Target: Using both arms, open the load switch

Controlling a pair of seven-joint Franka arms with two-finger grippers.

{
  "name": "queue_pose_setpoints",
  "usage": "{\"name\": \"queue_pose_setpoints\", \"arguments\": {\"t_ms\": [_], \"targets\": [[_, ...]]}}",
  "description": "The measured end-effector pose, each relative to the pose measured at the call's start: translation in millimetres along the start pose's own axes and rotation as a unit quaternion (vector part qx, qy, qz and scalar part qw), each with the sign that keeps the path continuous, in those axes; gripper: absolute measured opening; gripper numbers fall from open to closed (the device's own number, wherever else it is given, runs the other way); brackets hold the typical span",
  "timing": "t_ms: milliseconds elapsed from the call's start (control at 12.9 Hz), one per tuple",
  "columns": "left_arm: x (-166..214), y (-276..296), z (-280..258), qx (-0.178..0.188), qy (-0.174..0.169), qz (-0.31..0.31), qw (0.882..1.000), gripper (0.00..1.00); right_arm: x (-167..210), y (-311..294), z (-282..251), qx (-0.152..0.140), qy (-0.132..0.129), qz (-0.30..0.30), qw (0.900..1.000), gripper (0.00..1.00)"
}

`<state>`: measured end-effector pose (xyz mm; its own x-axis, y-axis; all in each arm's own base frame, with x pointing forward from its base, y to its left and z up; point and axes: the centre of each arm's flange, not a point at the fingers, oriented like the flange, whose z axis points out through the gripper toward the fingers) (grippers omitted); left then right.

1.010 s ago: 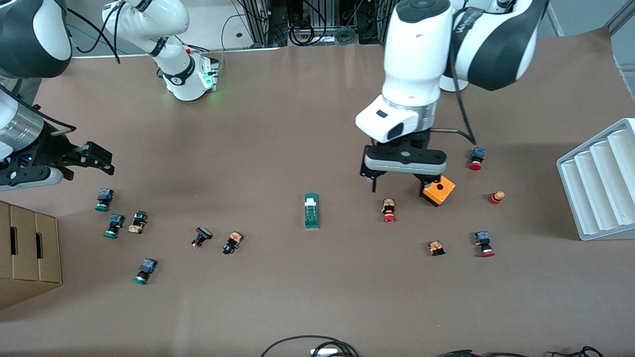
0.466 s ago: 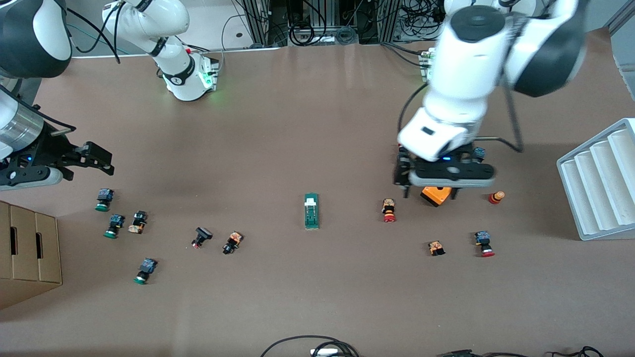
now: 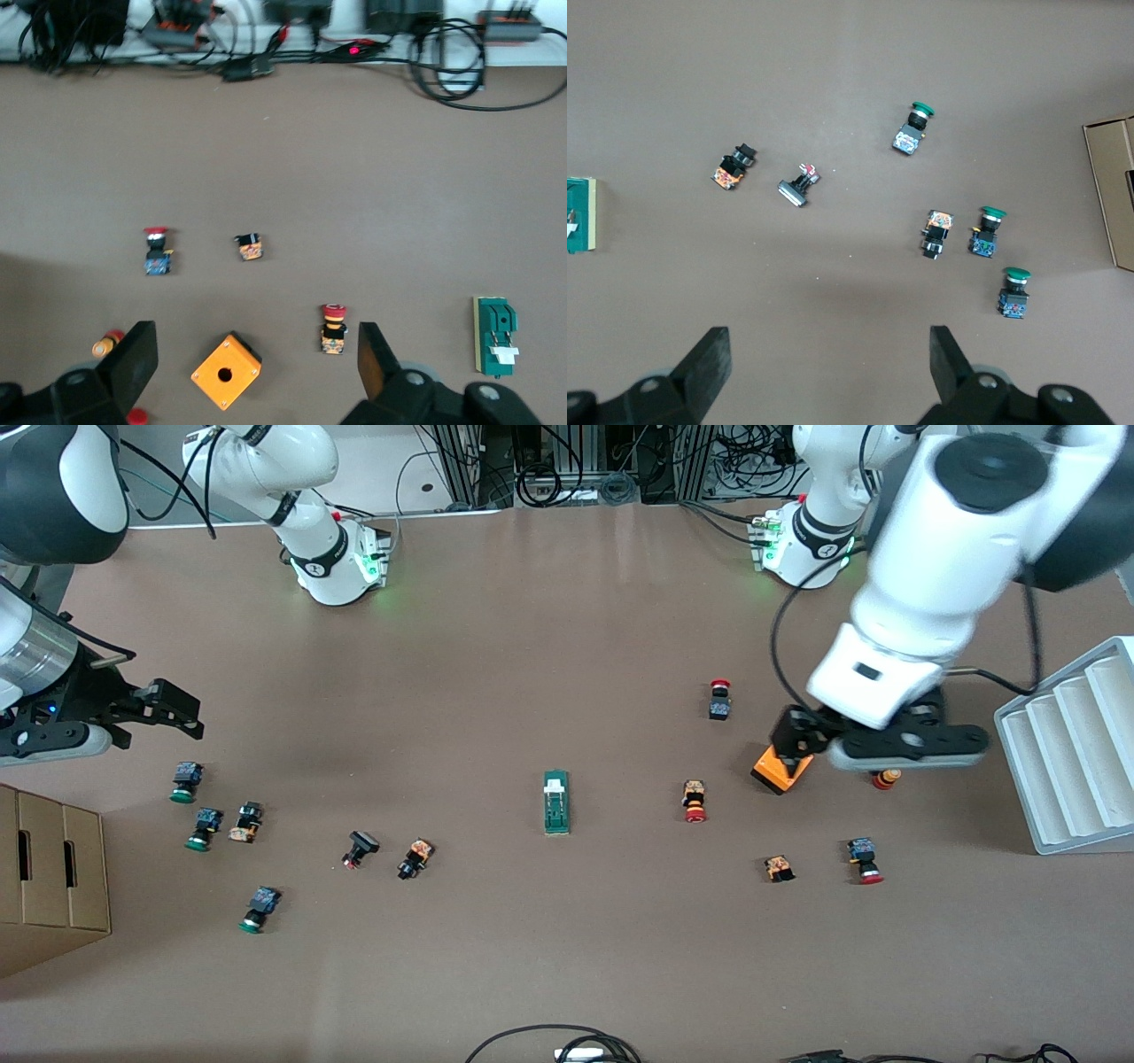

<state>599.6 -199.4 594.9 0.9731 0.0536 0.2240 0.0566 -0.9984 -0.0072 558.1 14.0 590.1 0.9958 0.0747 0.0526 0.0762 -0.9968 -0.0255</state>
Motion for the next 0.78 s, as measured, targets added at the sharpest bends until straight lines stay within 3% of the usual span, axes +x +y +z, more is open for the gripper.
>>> {"name": "queue_pose_setpoints", "arguments": {"t_ms": [388, 777], "targets": [[10.7, -132.1, -3.1, -0.002, -0.075, -0.015, 0.997, 1.0, 0.3, 1.4, -0.3, 0.0, 0.002, 0.001, 1.0, 1.0], [-2.5, -176.6, -12.4, 0.004, -0.108, -0.036, 0.994, 1.0, 0.5, 2.1, -0.5, 0.0, 0.003, 0.002, 1.0, 1.0]]}}
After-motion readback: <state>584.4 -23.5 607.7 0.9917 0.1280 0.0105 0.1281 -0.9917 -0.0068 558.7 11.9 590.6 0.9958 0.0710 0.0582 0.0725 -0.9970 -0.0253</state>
